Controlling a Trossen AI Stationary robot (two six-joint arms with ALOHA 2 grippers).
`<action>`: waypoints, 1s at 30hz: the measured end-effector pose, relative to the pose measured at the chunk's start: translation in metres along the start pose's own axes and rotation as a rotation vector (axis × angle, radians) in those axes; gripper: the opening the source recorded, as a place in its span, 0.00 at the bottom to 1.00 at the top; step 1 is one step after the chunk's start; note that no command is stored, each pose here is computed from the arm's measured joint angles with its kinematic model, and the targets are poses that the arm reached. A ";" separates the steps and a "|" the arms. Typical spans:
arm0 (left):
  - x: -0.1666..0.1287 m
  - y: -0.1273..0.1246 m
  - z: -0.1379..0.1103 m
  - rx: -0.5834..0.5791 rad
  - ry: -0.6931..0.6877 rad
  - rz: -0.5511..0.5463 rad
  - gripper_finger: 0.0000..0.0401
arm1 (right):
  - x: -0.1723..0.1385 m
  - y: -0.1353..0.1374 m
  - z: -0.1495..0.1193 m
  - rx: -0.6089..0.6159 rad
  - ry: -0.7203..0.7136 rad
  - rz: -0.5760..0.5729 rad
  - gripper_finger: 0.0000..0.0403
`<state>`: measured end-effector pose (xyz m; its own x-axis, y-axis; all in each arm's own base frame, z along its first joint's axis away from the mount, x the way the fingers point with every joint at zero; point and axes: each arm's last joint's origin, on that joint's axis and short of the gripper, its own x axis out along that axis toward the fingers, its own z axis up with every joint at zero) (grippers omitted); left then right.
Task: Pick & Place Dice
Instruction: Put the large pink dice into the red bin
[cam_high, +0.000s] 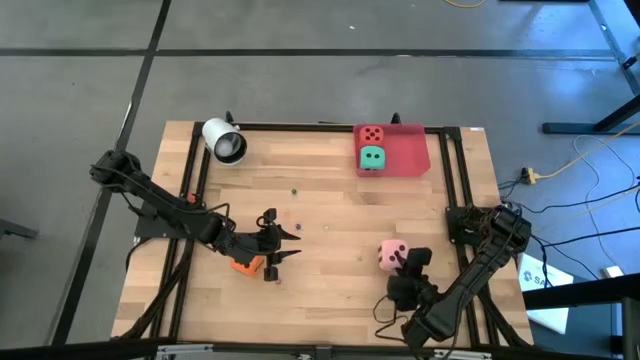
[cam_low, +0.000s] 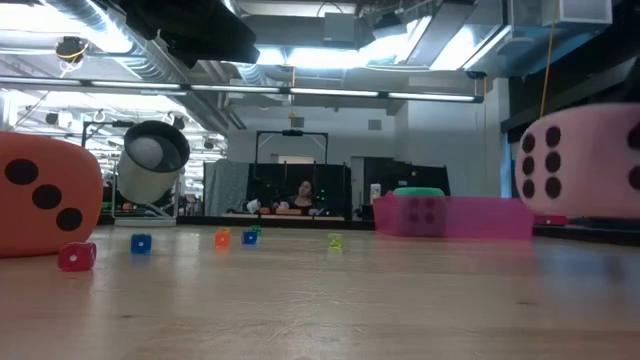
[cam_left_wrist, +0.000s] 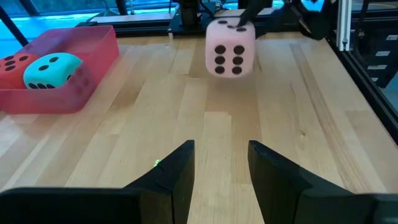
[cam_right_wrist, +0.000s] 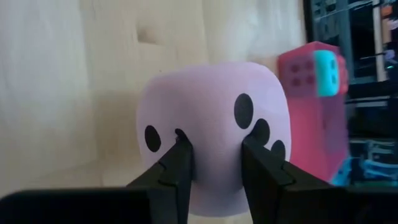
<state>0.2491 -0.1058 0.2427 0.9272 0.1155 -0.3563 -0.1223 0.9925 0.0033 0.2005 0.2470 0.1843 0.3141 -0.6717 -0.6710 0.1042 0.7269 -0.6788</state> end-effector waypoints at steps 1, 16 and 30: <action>0.000 0.000 0.000 0.000 0.000 0.000 0.36 | -0.002 -0.002 0.001 -0.009 0.005 -0.010 0.23; 0.000 0.000 0.001 -0.005 -0.009 -0.009 0.36 | -0.005 -0.078 0.033 0.072 -0.143 -0.085 0.21; 0.000 0.000 0.001 0.005 -0.012 -0.004 0.36 | 0.029 -0.189 0.051 0.067 0.023 -0.078 0.19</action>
<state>0.2496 -0.1061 0.2440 0.9319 0.1122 -0.3448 -0.1173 0.9931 0.0062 0.2381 0.0973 0.3087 0.2808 -0.7293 -0.6239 0.1903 0.6795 -0.7086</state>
